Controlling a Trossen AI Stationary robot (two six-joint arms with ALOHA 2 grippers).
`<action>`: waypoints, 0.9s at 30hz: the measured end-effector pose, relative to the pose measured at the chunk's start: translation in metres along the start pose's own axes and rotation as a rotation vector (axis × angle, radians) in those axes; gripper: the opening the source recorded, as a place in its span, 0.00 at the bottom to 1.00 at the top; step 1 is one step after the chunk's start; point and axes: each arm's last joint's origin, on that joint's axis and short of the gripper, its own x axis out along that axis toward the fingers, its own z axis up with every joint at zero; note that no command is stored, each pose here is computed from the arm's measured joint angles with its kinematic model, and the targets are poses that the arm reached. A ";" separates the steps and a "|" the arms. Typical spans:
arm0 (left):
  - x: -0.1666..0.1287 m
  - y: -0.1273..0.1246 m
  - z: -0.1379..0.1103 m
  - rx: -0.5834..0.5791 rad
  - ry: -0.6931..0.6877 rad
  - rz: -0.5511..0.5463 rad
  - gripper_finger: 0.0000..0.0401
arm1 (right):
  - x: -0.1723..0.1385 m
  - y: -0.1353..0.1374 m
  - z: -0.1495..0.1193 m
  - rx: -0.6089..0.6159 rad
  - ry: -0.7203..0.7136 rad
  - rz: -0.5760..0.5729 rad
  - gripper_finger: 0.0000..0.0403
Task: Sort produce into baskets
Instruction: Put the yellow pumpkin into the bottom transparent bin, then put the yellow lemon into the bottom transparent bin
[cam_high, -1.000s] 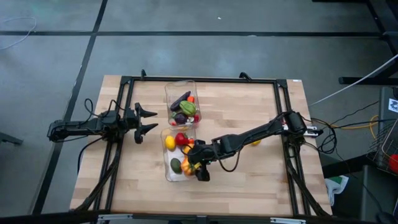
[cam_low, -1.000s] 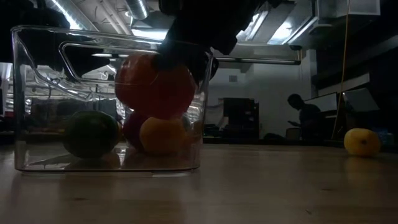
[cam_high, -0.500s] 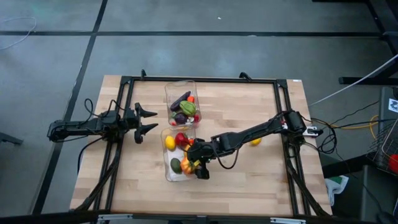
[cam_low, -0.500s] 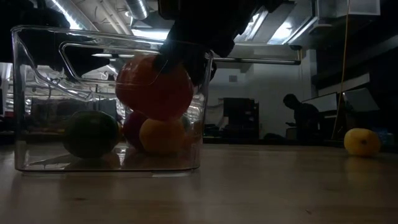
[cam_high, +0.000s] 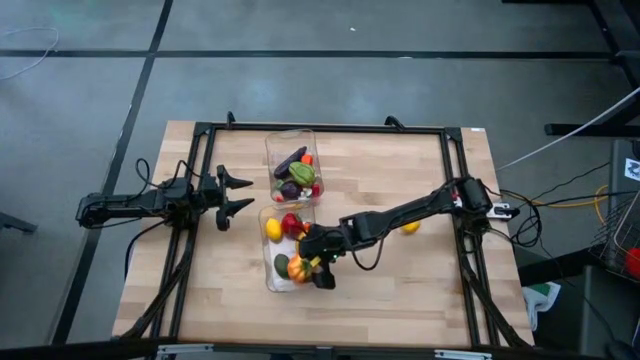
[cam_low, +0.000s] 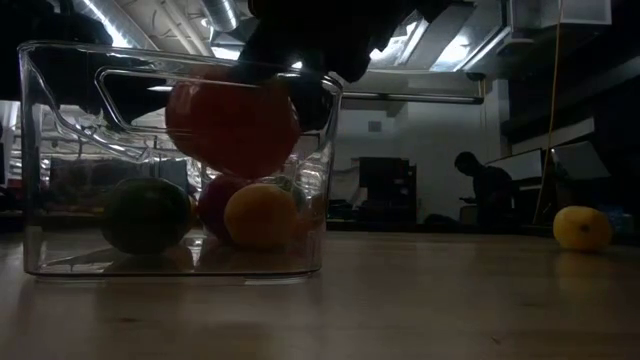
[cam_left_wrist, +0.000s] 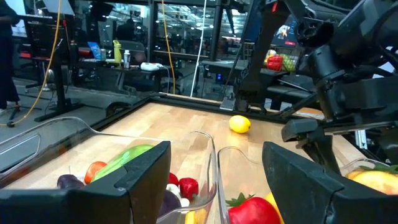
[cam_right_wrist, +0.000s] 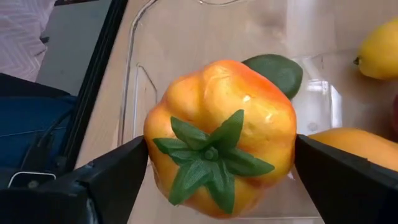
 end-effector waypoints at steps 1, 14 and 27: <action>0.000 0.000 0.000 0.000 0.000 0.000 0.62 | 0.000 -0.003 0.000 0.006 0.003 -0.007 0.97; 0.000 0.000 0.000 0.000 0.000 0.000 0.62 | -0.004 -0.019 0.001 0.008 0.034 0.015 0.98; 0.000 0.000 0.000 0.000 0.000 0.000 0.62 | -0.004 -0.020 0.003 -0.043 0.014 0.012 0.99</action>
